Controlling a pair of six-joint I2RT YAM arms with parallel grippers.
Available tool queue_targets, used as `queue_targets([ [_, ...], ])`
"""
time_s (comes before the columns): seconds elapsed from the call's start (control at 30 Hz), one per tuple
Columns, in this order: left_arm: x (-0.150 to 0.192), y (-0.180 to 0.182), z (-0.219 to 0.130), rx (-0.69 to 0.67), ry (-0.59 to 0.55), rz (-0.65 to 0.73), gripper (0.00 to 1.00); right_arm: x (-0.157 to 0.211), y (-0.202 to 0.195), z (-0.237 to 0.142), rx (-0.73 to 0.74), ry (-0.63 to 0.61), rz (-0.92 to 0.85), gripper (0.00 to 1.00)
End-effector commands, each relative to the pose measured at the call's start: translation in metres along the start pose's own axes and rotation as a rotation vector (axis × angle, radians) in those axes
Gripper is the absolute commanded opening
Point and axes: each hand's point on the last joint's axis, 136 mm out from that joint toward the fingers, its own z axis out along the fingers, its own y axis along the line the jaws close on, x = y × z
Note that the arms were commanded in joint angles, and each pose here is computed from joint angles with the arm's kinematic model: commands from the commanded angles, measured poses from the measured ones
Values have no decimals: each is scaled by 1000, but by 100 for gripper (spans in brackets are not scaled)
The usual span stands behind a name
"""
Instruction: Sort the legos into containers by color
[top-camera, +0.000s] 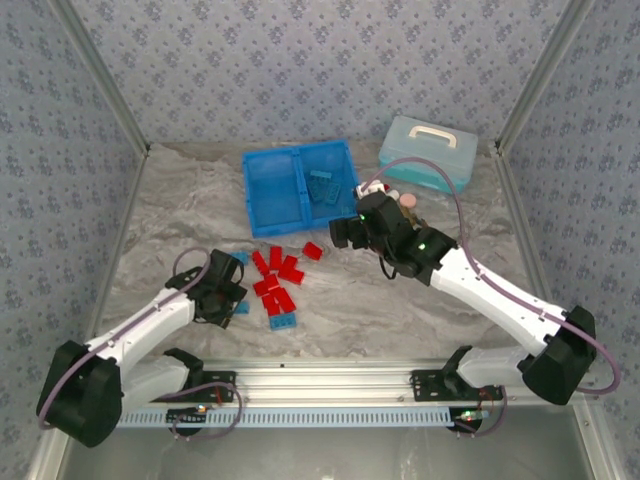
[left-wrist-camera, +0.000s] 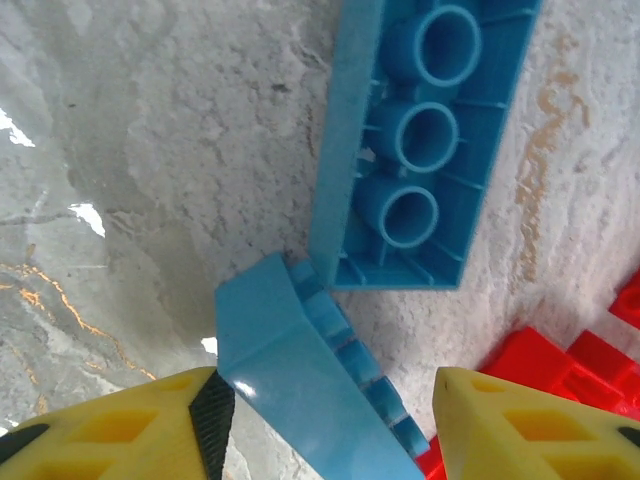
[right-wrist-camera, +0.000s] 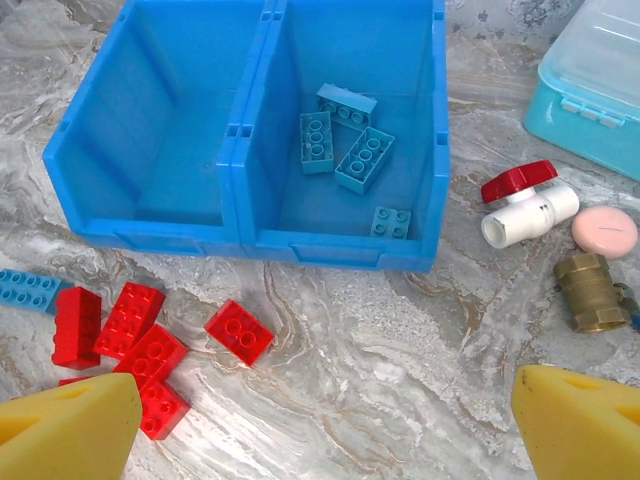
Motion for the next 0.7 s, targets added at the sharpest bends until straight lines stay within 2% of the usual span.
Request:
queue_targets([
  [0.0,2,6,9,-26,7,18,51,3,-7,-8,38,-1,-8,98],
  [0.2,5,17,11,-65,28,39,32,1,-4,-16,49,-15,-32,98],
  [0.37,4,8,-3,-15,24,73,14,0,0,-21,39,-18,-37,99],
  [0.47,4,-10,-29,54,21,124,8,-1,2,-27,26,-32,-21,99],
  [0.67,2,-89,-102,282,-85,300,3,1,1,-42,10,-80,48,99],
])
